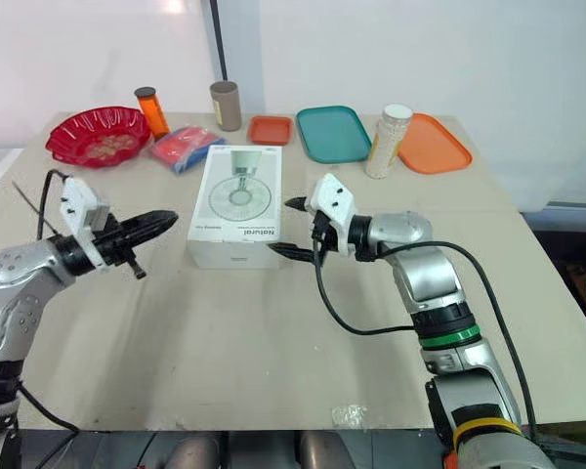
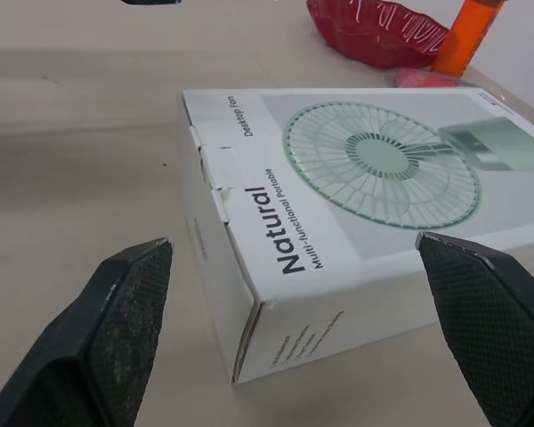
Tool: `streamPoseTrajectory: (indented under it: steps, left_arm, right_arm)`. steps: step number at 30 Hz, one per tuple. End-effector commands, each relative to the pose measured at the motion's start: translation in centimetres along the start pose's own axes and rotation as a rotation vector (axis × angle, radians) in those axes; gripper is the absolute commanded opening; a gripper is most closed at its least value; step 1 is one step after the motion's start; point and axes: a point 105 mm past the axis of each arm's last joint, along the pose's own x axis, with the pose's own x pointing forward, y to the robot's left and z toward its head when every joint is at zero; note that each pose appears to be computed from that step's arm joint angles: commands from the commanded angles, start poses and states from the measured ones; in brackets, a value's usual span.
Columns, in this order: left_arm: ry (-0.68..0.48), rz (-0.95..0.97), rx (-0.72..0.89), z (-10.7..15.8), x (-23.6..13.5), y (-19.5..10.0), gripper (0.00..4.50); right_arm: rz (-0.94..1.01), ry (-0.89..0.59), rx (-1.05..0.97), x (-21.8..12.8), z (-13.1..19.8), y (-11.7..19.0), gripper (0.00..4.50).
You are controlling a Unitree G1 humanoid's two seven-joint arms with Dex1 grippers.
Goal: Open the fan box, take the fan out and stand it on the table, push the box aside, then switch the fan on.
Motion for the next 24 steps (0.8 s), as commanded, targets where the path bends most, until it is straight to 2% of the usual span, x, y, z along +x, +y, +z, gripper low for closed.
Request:
streamPoseTrajectory:
  steps: [1,6,14,24]
  left_arm:
    - [0.067,-0.006,0.118,-0.2,2.7,1.2,0.13]
    - [0.215,-0.082,0.224,-2.5,5.0,1.2,0.13]
    - [0.224,-0.127,0.213,-3.3,5.4,0.5,0.13]
    - [0.207,-0.123,0.204,-3.2,5.3,0.1,0.13]
  right_arm:
    - [-0.005,-0.052,-0.066,1.2,3.2,-0.1,4.50]
    - [0.065,-0.001,-0.152,3.2,4.0,1.3,4.50]
    - [0.080,0.094,-0.172,5.6,3.7,1.6,4.50]
    - [0.057,0.175,-0.195,6.8,2.4,0.8,4.50]
